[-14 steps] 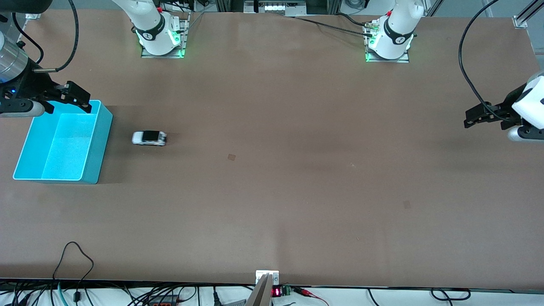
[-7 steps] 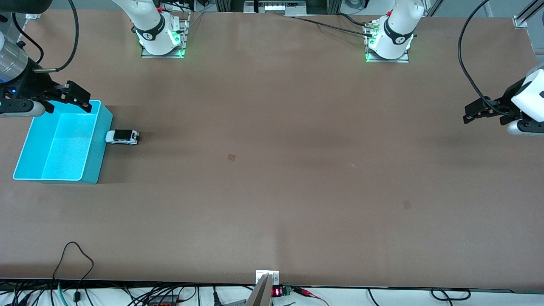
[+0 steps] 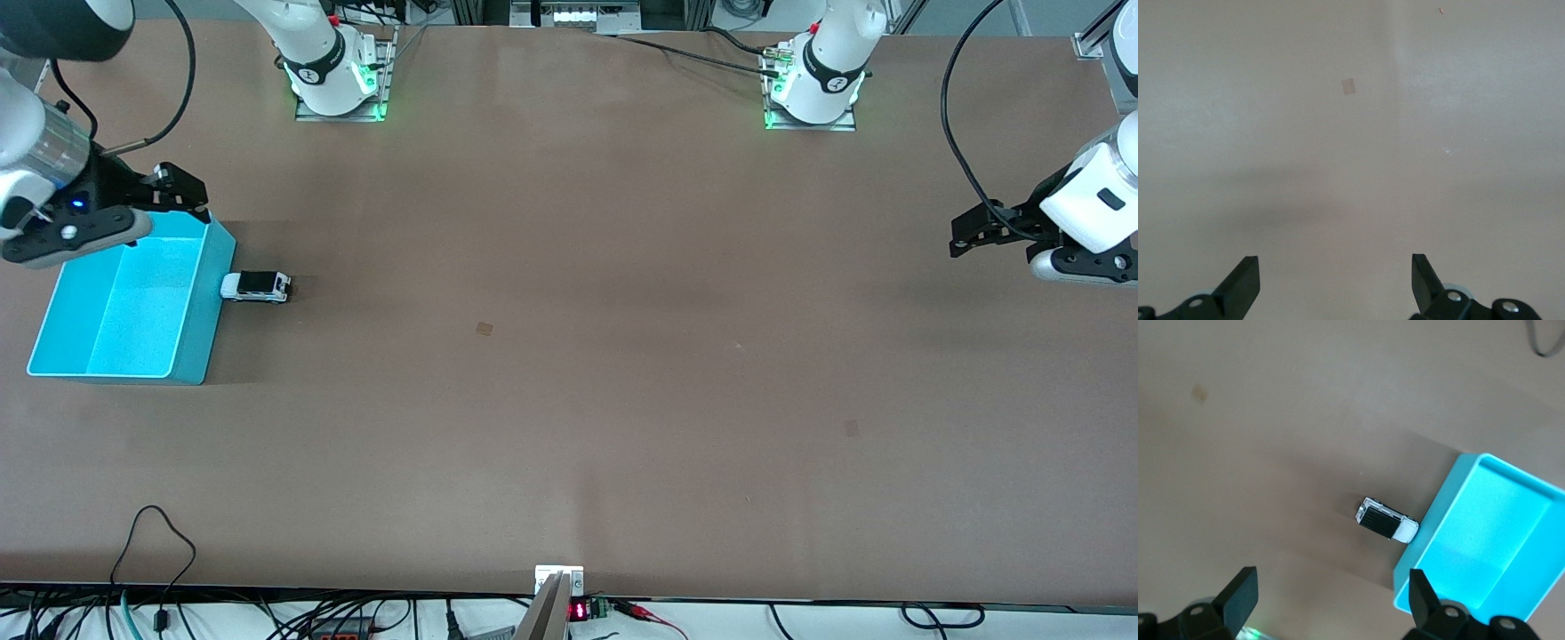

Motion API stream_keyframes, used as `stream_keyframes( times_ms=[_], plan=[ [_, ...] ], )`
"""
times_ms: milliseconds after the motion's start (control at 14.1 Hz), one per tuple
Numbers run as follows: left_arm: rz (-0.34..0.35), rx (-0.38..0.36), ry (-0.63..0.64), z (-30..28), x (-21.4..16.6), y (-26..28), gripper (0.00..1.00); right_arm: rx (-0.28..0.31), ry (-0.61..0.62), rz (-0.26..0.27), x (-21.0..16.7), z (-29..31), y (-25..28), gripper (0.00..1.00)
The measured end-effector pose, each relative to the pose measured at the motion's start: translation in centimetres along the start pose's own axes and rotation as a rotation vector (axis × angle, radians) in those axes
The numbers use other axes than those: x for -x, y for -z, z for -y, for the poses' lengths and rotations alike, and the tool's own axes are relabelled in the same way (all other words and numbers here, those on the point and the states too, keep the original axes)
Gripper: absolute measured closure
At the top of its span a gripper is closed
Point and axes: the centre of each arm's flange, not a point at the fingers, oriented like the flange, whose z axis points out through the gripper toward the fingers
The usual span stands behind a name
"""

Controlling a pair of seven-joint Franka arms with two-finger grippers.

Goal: Wind and store white jeep toy
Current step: 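Reach the right gripper to the jeep beside the bin and grasp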

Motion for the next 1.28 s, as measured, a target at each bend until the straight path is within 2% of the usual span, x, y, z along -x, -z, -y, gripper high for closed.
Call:
stream_keyframes(
  times_ms=[284,638,851,1277],
  plan=[
    [-0.002,0.000,0.041,-1.1,0.0,0.1,0.00,-0.049,0.337,0.055,1.0,-2.3,-5.7,0.00],
    [-0.013,-0.001,0.038,-2.2,0.2,0.8,0.00,-0.058,0.666,0.034,2.8,-3.9,-15.6,0.00],
    [-0.011,-0.002,0.020,-2.2,0.3,0.8,0.00,-0.032,0.786,0.001,4.7,-4.3,-21.1,0.00],
    [-0.005,-0.002,0.005,-2.2,1.0,0.6,0.00,0.038,0.883,-0.056,7.5,-5.0,-28.3,0.00]
  ],
)
